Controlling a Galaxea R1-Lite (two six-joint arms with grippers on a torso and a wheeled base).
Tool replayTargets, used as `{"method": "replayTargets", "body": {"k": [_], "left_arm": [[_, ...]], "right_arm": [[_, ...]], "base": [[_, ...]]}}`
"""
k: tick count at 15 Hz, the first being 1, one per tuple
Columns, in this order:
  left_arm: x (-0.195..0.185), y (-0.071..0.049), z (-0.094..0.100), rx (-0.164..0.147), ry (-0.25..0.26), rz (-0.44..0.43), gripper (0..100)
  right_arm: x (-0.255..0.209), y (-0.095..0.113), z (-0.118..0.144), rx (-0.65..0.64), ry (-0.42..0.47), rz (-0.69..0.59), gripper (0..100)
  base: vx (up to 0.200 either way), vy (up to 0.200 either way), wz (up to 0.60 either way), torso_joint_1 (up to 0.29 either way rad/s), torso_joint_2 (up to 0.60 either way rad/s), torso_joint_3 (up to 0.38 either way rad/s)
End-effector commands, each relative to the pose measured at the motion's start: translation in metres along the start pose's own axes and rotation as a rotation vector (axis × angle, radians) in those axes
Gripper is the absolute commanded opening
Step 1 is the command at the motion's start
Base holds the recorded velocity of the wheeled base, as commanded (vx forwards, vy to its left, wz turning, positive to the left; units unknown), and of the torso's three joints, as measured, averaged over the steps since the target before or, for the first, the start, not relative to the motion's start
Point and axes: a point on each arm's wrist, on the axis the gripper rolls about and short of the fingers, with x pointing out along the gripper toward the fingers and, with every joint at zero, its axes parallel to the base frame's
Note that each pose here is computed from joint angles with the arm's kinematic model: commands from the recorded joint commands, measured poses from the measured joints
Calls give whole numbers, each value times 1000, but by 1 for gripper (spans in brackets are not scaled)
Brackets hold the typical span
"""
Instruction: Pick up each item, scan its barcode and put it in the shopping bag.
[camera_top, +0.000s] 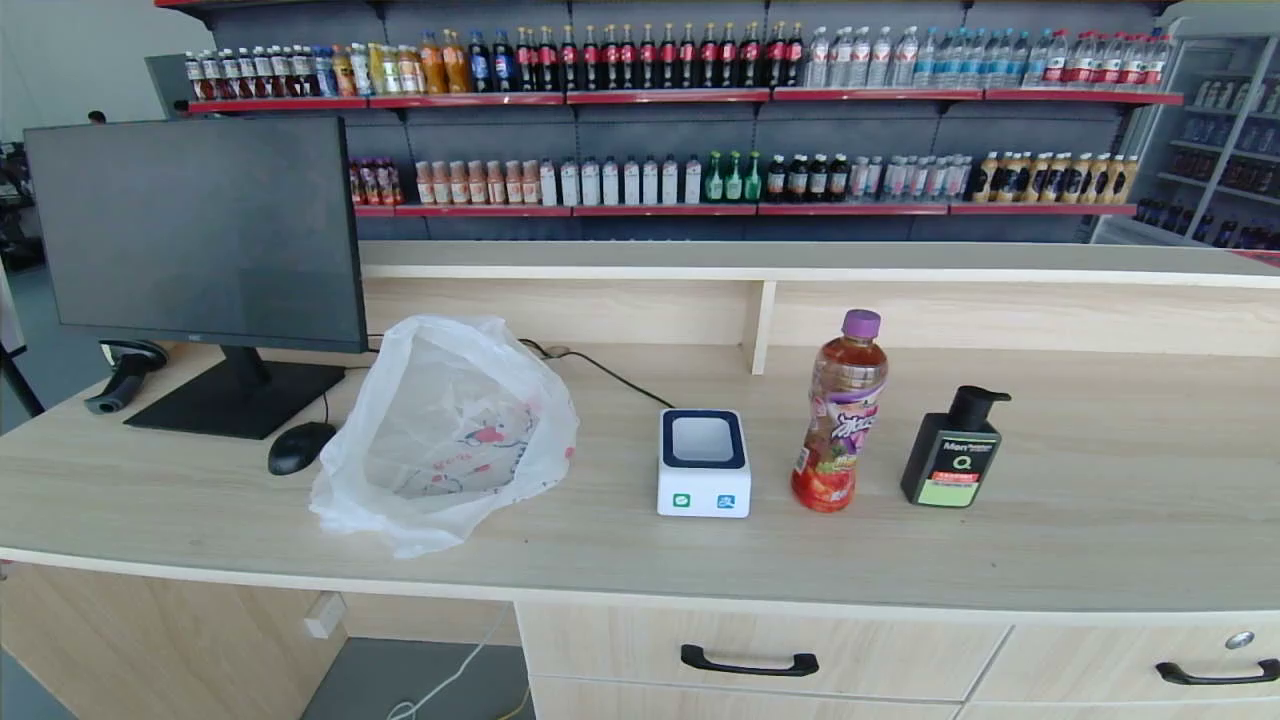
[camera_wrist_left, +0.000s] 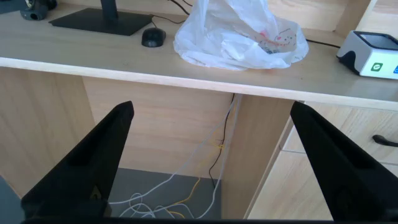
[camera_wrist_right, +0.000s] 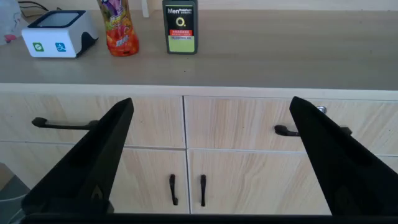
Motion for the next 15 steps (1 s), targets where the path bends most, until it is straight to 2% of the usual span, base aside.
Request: {"method": "replayTargets", "body": {"k": [1, 3, 4, 5, 9, 10, 12, 15], "left_arm": [[0, 0, 0, 0, 1, 1, 100], [0, 0, 0, 0, 1, 1, 100], [0, 0, 0, 0, 1, 1, 100], [0, 0, 0, 0, 1, 1, 100], [0, 0, 0, 0, 0, 1, 100], [0, 0, 0, 0, 1, 1, 100], [0, 0, 0, 1, -2, 1, 100], [0, 0, 0, 0, 1, 1, 100]], "right_arm": [[0, 0, 0, -29, -4, 0, 100], [-2, 0, 11, -39, -47, 6, 100], [-7, -1, 48, -30, -102, 15, 100], [-6, -1, 64, -26, -104, 25, 100], [9, -2, 86, -51, -52, 81, 100], [27, 0, 99, -70, 3, 106, 100], [45, 3, 107, -70, 21, 153, 100], [70, 13, 116, -80, 101, 275, 100]], "base": [[0, 0, 0, 0, 0, 0], [0, 0, 0, 0, 0, 0], [0, 0, 0, 0, 0, 0], [0, 0, 0, 0, 0, 0], [0, 0, 0, 0, 0, 0], [0, 0, 0, 0, 0, 0], [0, 0, 0, 0, 0, 0], [0, 0, 0, 0, 0, 0]]}}
